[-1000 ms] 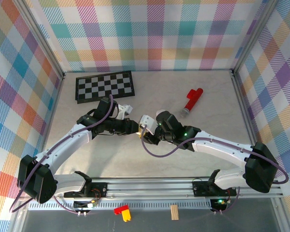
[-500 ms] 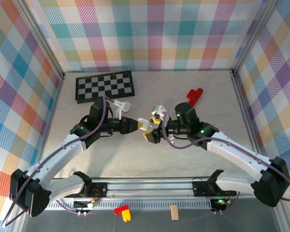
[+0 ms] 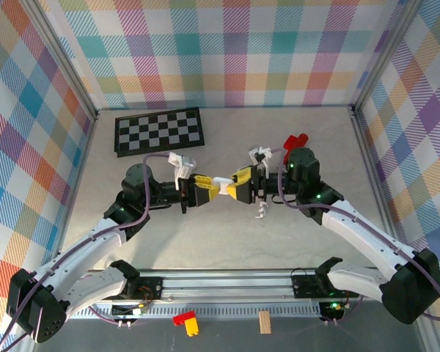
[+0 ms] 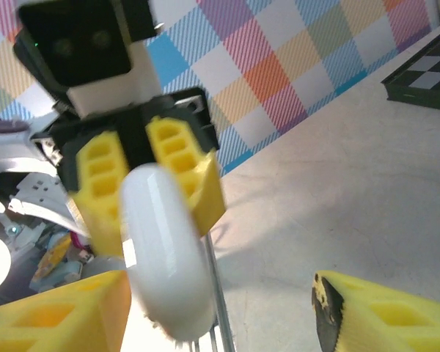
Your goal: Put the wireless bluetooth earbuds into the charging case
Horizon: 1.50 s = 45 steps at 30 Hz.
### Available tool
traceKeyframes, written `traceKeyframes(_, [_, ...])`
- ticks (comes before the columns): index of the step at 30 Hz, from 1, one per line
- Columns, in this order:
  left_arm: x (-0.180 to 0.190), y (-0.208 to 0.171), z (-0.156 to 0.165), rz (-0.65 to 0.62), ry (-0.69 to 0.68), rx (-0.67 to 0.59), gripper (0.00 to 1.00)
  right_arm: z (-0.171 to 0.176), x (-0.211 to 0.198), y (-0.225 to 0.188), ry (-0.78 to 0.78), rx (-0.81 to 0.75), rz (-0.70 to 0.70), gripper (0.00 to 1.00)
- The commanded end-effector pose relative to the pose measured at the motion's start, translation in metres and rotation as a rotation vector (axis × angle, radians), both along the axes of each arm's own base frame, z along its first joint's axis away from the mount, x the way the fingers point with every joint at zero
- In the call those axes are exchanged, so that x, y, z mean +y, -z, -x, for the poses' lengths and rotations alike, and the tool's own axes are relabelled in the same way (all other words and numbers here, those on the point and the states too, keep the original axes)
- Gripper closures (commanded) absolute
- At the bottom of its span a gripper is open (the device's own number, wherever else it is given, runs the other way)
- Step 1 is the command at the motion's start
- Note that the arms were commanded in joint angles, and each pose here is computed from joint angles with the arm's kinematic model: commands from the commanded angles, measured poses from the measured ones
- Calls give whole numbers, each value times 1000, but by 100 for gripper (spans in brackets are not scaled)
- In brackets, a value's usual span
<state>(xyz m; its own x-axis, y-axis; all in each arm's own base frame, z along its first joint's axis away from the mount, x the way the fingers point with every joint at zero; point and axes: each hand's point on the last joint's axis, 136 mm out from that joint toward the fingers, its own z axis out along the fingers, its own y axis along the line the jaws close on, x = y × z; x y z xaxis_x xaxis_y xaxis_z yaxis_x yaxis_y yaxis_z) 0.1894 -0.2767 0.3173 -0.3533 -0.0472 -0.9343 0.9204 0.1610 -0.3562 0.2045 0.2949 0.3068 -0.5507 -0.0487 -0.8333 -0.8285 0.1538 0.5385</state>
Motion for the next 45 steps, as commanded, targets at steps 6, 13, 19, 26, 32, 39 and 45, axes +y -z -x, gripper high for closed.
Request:
traceKeyframes(6, [1, -5, 31, 22, 93, -321, 75, -37, -14, -34, 198, -17, -64, 36])
traceKeyframes(13, [0, -2, 11, 42, -5, -363, 75, -40, -24, -36, 260, -24, -63, 27])
traceKeyframes(19, [7, -12, 0, 104, -117, -428, 86, -81, -82, 21, 635, 150, 134, 24])
traceKeyframes(26, [16, -16, -13, 152, -230, -425, 91, -76, -137, 111, 860, 340, 489, 28])
traceKeyframes(32, [25, -11, -15, 144, -286, -419, 91, -55, -137, 173, 867, 651, 589, 39])
traceKeyframes(39, [25, 4, -10, 136, -267, -413, 91, -35, -134, 222, 918, 901, 519, 57])
traceKeyframes(45, [28, 16, -8, 135, -275, -430, 91, -38, -132, 235, 890, 882, 560, 62])
